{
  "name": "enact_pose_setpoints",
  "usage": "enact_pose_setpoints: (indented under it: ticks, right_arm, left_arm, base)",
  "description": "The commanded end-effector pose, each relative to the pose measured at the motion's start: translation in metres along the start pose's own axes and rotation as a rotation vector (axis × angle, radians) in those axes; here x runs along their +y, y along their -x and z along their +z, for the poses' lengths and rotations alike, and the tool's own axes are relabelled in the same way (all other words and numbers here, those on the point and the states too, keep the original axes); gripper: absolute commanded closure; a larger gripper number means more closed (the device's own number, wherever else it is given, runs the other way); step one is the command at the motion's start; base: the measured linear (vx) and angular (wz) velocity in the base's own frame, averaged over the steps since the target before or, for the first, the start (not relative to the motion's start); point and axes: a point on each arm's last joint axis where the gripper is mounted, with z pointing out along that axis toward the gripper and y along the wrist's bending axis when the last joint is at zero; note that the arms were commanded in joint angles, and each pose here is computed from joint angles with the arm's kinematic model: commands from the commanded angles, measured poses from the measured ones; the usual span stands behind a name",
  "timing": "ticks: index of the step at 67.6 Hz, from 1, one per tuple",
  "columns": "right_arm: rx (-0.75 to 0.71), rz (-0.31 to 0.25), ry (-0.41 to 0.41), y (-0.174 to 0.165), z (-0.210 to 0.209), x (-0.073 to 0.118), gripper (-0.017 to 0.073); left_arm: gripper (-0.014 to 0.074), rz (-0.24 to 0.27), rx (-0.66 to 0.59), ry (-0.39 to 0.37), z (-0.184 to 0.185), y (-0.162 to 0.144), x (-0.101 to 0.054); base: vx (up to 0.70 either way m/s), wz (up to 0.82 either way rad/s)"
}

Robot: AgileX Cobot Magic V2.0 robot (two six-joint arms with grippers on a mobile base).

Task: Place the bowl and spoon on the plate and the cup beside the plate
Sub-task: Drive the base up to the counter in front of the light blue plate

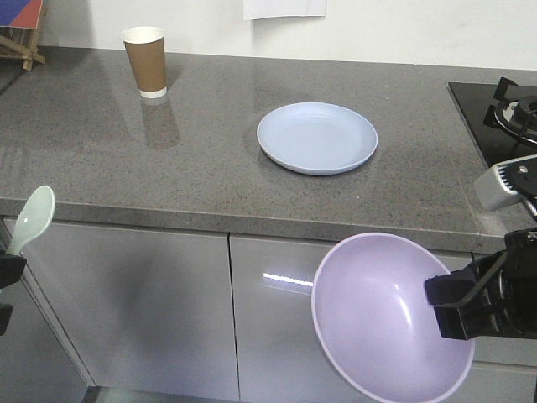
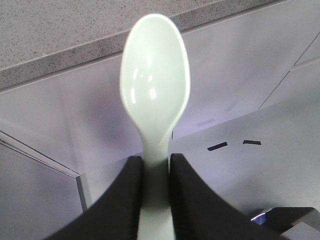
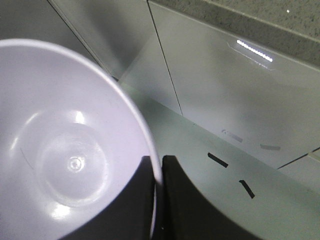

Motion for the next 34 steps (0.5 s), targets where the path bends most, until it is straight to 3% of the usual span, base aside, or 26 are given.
enact_pose_setpoints:
  ticks: [1, 34]
  right_arm:
    - [-0.085, -0.008, 0.005, 0.0099, -0.0086, 0.0030, 0.0560]
    - [-0.085, -0.008, 0.005, 0.0099, -0.0086, 0.0030, 0.0560]
  left_arm:
    - [0.0493, -0.004, -0.089, -0.001, -0.0082, 0.0100, -0.0013]
    - [0.0493, -0.004, -0.089, -0.001, -0.0082, 0.0100, -0.0013]
  base:
    - [0.11, 0.00]
    - [0.10, 0.03]
